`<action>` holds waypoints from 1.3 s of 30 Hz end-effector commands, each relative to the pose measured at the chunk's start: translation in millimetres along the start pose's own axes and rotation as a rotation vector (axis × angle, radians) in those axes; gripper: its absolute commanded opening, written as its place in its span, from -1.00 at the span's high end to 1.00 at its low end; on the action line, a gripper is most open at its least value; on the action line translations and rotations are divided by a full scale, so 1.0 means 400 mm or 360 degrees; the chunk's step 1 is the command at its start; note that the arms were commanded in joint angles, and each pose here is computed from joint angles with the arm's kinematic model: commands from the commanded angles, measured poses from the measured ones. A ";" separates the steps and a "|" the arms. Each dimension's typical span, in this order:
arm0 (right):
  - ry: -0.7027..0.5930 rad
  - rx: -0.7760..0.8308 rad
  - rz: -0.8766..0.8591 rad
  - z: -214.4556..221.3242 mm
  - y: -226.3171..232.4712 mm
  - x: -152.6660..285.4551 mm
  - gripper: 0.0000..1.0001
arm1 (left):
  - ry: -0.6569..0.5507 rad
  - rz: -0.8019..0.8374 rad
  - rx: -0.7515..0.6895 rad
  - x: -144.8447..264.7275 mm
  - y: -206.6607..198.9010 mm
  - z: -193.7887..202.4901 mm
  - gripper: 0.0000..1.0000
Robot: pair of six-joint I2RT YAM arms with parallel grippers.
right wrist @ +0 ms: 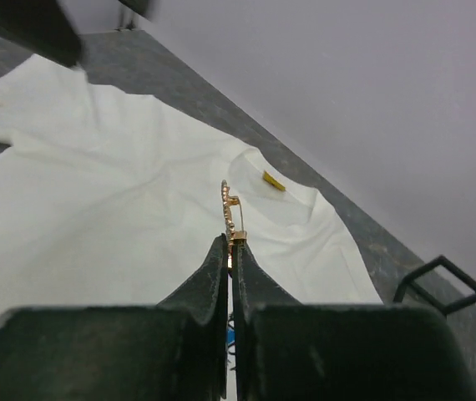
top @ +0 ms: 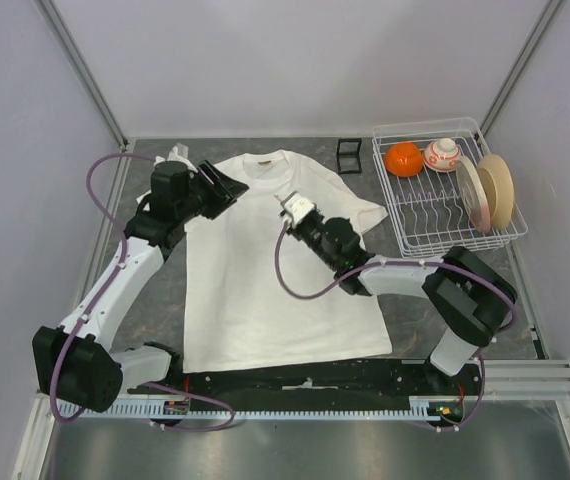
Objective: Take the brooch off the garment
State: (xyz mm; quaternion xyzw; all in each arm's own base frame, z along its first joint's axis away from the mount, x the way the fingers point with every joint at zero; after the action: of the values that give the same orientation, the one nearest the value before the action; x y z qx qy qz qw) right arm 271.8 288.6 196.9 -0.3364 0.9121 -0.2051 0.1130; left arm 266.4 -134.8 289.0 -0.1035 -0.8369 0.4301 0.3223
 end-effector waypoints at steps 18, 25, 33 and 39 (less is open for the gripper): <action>0.0330 -0.1619 0.0914 0.377 -0.445 -0.250 1.00 | -0.0237 0.0754 -0.0812 -0.259 -0.011 -0.103 -0.50; 0.0566 -0.1626 0.0995 0.465 -0.493 -0.231 1.00 | -0.0011 0.0885 -0.0786 -0.345 0.067 -0.046 -0.34; 0.0714 -0.1561 0.0992 0.498 -0.505 -0.231 1.00 | 0.0049 0.0875 -0.0796 -0.357 0.102 -0.022 -0.31; 0.0785 -0.1538 0.0953 0.518 -0.505 -0.253 1.00 | 0.0028 0.0871 -0.0815 -0.350 0.102 -0.022 -0.31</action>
State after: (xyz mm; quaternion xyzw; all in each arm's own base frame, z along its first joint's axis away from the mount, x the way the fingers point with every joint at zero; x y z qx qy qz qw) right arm 523.6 150.4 106.5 -0.0118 0.9540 0.2127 -0.2110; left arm 376.1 -167.8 186.5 -0.3768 -0.8502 0.3032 0.2081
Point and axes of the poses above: each gripper's point midway between its finger pads, its own x axis back along the fingers, its own y axis along the line the jaws close on, z = x × y, the point moved 10 cm from there along x, back along the fingers, and after that the axes turned 1 degree about x, right-handed, at the moved point
